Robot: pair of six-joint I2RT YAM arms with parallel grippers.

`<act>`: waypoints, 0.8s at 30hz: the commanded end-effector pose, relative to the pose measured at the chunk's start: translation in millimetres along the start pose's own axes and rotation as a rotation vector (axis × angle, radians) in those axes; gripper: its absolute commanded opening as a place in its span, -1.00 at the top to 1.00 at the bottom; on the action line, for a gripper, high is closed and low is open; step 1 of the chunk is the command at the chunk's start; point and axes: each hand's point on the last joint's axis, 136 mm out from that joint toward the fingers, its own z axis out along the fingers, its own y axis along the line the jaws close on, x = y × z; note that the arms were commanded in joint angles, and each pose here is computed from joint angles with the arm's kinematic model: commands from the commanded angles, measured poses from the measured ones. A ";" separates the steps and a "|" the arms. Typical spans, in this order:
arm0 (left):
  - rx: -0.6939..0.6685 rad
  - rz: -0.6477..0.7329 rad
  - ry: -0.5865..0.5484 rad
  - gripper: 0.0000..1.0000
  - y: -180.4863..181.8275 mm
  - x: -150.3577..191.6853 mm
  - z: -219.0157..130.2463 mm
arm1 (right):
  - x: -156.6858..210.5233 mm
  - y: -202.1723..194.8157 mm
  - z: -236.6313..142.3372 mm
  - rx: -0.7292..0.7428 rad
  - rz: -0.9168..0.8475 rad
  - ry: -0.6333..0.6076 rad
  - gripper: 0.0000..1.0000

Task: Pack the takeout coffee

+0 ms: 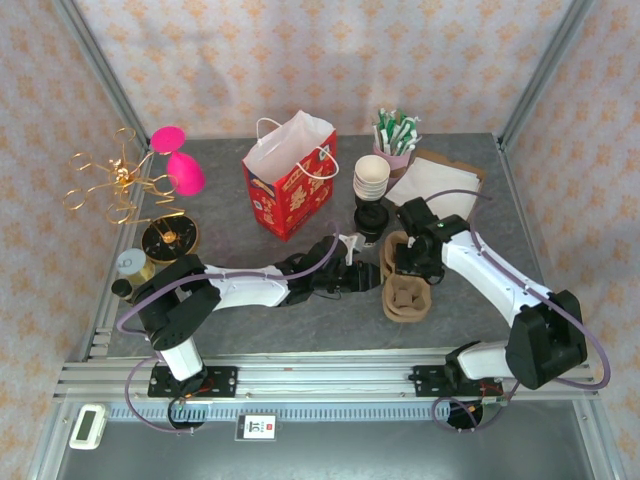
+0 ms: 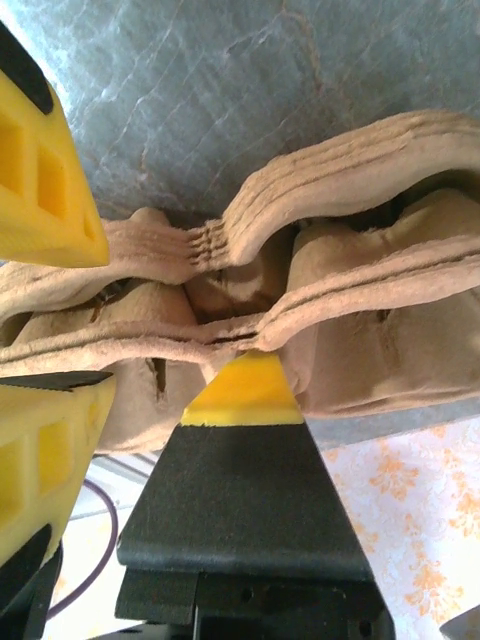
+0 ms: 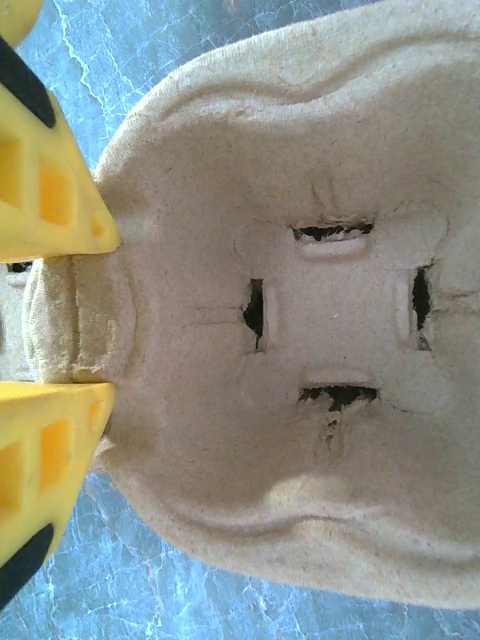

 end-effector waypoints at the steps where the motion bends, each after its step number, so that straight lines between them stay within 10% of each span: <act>1: 0.071 0.009 0.038 0.33 -25.4 5.3 2.0 | 1.9 -2.8 -4.1 -0.004 0.023 -0.007 0.43; 24: 0.099 -0.183 0.050 0.33 -17.8 14.2 9.0 | 0.8 3.9 -6.7 -0.044 0.038 -0.015 0.49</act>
